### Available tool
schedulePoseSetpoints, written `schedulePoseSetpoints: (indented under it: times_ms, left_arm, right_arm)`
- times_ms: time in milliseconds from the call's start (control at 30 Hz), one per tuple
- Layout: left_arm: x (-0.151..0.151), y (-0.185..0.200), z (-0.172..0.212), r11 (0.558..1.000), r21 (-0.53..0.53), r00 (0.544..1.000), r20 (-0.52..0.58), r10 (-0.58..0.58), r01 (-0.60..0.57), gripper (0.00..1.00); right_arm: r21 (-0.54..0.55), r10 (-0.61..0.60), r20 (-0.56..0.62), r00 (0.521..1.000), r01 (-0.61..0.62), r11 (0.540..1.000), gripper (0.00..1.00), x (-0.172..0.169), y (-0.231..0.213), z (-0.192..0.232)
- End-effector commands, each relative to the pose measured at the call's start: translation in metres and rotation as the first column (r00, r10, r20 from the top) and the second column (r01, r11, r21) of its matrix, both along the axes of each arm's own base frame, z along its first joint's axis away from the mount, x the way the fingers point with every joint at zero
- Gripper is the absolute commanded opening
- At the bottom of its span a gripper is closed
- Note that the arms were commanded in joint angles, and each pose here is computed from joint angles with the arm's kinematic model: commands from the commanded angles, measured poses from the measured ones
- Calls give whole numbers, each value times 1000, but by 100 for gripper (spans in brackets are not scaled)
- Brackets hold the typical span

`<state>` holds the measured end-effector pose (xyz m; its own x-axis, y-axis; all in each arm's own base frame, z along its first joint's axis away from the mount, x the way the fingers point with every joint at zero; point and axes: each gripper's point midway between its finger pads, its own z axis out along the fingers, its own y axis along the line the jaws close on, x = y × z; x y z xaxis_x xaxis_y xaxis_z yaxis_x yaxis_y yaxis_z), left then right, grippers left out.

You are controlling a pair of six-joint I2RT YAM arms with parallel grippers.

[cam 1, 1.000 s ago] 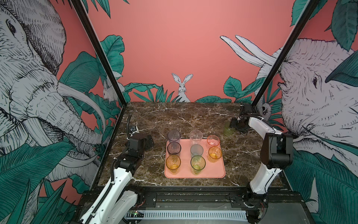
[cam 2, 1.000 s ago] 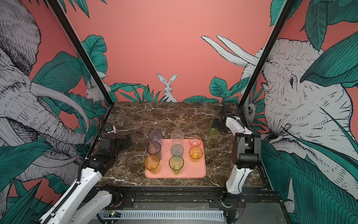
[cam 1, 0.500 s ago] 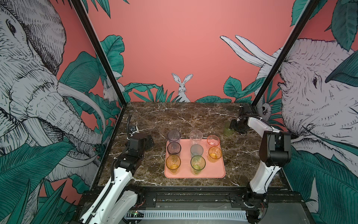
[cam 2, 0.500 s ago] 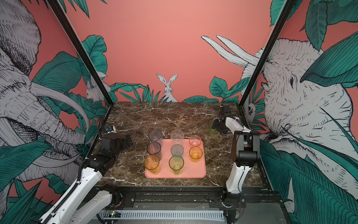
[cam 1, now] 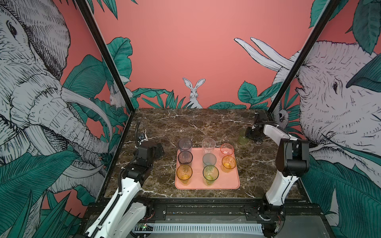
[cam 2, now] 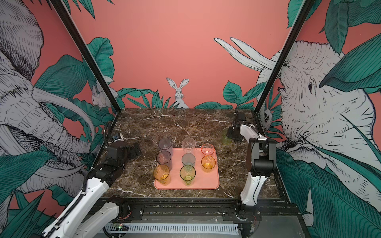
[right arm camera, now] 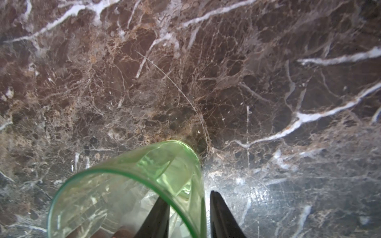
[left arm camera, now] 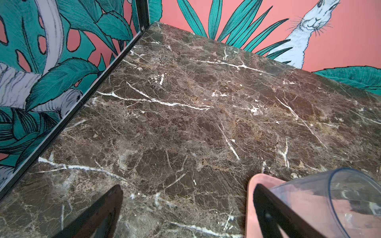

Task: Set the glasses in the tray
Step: 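Lower the right gripper and close it on the light green cup's rim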

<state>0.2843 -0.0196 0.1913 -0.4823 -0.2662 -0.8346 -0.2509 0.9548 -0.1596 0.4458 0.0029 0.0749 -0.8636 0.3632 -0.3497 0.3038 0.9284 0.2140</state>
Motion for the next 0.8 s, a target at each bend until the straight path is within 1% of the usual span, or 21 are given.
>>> schedulePoseSetpoints:
  times_ms: [0,767]
  left_arm:
    - [2,1,9,1000,-23,999,32,15,-14,99]
    - [-8,4,9,1000,-24,999,43,15,-14,99]
  right_arm:
    - [11,-7,-7,1000,7,1000,29,-2,-1,-4]
    - [25,5,24,1000,-6,1000,3,-9,2,17]
